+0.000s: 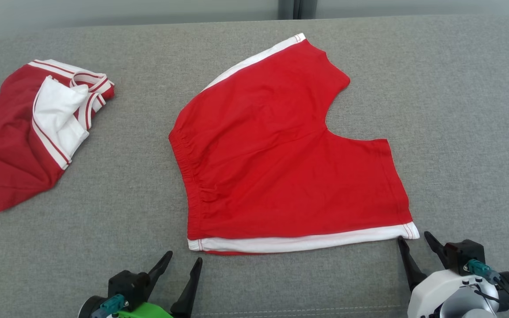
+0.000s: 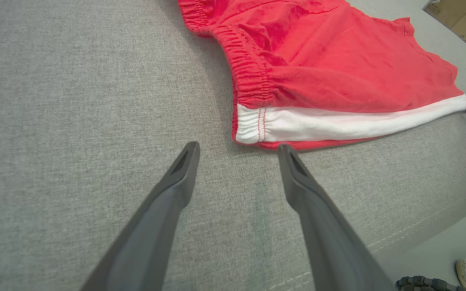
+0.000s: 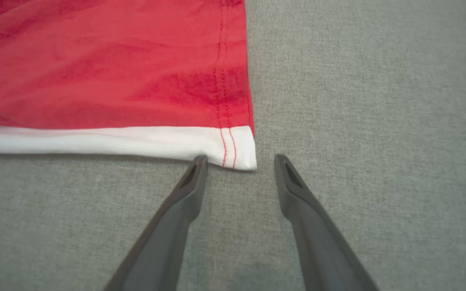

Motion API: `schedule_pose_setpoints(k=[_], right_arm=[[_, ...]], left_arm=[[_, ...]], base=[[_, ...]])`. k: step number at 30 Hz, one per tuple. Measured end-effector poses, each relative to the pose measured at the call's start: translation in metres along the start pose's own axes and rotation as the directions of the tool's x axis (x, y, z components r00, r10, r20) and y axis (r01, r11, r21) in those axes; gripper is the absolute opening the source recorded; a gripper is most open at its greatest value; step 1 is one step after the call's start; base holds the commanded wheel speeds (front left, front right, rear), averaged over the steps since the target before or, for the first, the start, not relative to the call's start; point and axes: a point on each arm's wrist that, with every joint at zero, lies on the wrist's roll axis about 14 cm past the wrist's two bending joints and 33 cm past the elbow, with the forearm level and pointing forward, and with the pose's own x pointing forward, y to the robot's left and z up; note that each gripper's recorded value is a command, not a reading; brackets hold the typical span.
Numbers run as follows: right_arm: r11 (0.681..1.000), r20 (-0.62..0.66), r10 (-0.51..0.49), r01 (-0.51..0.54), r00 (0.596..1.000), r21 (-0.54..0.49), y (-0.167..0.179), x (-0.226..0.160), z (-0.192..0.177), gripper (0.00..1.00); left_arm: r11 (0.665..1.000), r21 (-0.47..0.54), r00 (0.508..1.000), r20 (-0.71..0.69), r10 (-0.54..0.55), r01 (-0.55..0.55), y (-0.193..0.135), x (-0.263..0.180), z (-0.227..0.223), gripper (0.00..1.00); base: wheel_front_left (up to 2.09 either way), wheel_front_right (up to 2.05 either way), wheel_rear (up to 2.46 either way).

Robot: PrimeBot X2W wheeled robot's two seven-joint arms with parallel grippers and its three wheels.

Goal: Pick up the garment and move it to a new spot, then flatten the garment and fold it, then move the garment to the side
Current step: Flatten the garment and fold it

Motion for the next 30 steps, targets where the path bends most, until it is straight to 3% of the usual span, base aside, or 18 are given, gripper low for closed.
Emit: schedule_pose_setpoints(k=[5,9,11,12,15,17,25,26,27,28,30], right_arm=[[1.0,0.004,0.01,-0.01,1.0,0.002,0.004,0.005,0.002,0.84],[1.0,-0.005,0.017,-0.017,1.0,0.0,0.004,0.008,0.0,0.71],[1.0,-0.009,0.019,-0.019,1.0,-0.002,0.005,0.009,-0.001,0.49],[1.0,-0.009,0.024,-0.024,1.0,-0.003,0.005,0.01,0.0,0.45],[1.0,-0.011,0.029,-0.029,1.0,0.0,0.007,0.012,0.0,0.19],[0.999,-0.013,0.036,-0.036,0.999,0.0,0.009,0.012,-0.001,0.09],[0.999,-0.019,0.042,-0.042,0.999,0.004,0.009,0.013,-0.002,0.02],[0.999,-0.02,0.042,-0.042,0.999,0.006,0.009,0.013,-0.003,0.02],[0.999,-0.02,0.042,-0.041,0.999,0.006,0.009,0.014,-0.003,0.02],[0.999,-0.02,0.042,-0.041,0.999,0.006,0.009,0.014,-0.003,0.02],[0.999,-0.02,0.041,-0.041,0.999,0.007,0.009,0.014,-0.003,0.02]], left_arm=[[1.0,0.002,1.0,-0.004,-0.009,0.009,-0.002,0.003,-0.001,1.0],[0.999,-0.005,0.999,-0.006,-0.034,0.034,-0.009,0.006,-0.002,1.0],[0.999,-0.01,0.999,-0.013,-0.041,0.041,-0.013,0.006,-0.005,1.0],[0.999,-0.011,0.999,-0.016,-0.042,0.042,-0.013,0.006,-0.006,1.0],[0.999,-0.011,0.999,-0.027,-0.045,0.044,-0.013,0.006,-0.009,1.0],[0.999,-0.01,0.999,-0.026,-0.043,0.042,-0.012,0.006,-0.009,1.0],[0.998,0.007,0.998,0.031,-0.06,0.059,-0.015,0.017,0.011,1.0],[0.997,0.012,0.997,0.026,-0.074,0.073,-0.018,0.017,0.009,0.94],[0.996,0.016,0.996,0.02,-0.085,0.084,-0.02,0.016,0.007,0.71],[0.996,0.016,0.996,0.02,-0.085,0.084,-0.02,0.016,0.007,0.6],[0.995,0.02,0.995,0.006,-0.095,0.095,-0.023,0.015,0.003,0.6]], base=[[0.0,0.0,0.0],[0.0,0.0,0.0],[0.0,0.0,0.0],[0.0,0.0,0.0],[0.0,0.0,0.0],[0.0,0.0,0.0],[0.0,0.0,0.0],[0.0,0.0,0.0],[0.0,0.0,0.0],[0.0,0.0,0.0],[0.0,0.0,0.0]])
